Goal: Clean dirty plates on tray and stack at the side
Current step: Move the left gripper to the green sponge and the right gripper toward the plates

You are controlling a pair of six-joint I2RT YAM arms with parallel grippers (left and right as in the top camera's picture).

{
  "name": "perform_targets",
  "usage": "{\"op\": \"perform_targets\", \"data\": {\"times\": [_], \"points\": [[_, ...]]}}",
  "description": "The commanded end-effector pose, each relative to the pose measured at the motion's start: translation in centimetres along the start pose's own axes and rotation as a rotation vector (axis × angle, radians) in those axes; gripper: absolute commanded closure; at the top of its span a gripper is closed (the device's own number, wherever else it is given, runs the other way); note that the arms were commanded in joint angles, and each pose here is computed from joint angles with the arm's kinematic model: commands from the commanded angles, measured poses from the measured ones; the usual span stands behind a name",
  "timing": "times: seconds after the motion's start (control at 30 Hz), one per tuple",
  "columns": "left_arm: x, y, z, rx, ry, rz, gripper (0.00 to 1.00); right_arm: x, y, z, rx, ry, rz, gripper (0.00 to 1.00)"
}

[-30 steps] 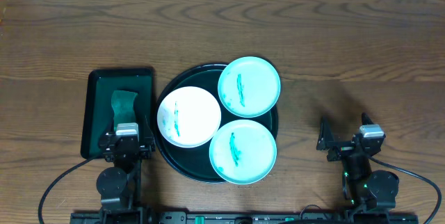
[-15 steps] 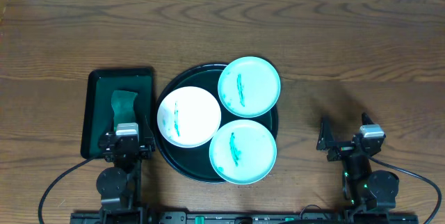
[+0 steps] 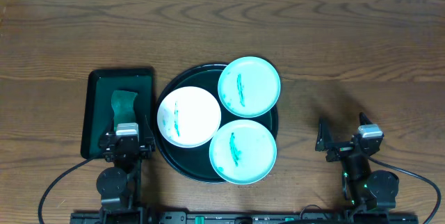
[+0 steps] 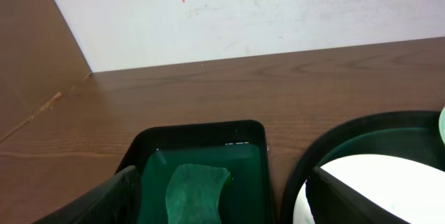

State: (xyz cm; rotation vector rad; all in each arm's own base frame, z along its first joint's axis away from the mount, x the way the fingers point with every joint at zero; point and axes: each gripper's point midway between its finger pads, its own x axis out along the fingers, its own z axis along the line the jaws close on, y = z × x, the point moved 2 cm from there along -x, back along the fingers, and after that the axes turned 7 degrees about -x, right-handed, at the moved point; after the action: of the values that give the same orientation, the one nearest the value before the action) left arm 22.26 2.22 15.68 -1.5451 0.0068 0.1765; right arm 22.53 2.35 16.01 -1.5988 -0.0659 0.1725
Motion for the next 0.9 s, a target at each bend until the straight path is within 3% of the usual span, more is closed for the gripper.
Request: {"op": "perform_targets", "data": {"times": [0.0, 0.2, 0.47, 0.67, 0.87], "points": [[0.2, 1.1, -0.4, -0.032, 0.022, 0.025, 0.24, 0.0, 0.0, 0.9, -0.011, -0.057, 0.008, 0.01], [0.0, -0.9, -0.3, -0.117, 0.021, 0.015, 0.24, 0.3, -0.9, 1.1, -0.006, -0.075, 0.042, 0.01], [0.7, -4.3, -0.6, -0.123, 0.040, 0.121, 0.24, 2.4, -5.0, 0.8, -0.002, -0.087, 0.129, 0.01], [2.1, -7.9, -1.2, -0.126, 0.075, 0.271, 0.24, 5.6, -8.7, 1.3, 0.025, -0.165, 0.225, 0.01], [3.1, -10.7, -1.5, -0.131, 0.085, 0.496, 0.24, 8.4, -10.2, 1.6, 0.077, -0.215, 0.425, 0.01]]}}
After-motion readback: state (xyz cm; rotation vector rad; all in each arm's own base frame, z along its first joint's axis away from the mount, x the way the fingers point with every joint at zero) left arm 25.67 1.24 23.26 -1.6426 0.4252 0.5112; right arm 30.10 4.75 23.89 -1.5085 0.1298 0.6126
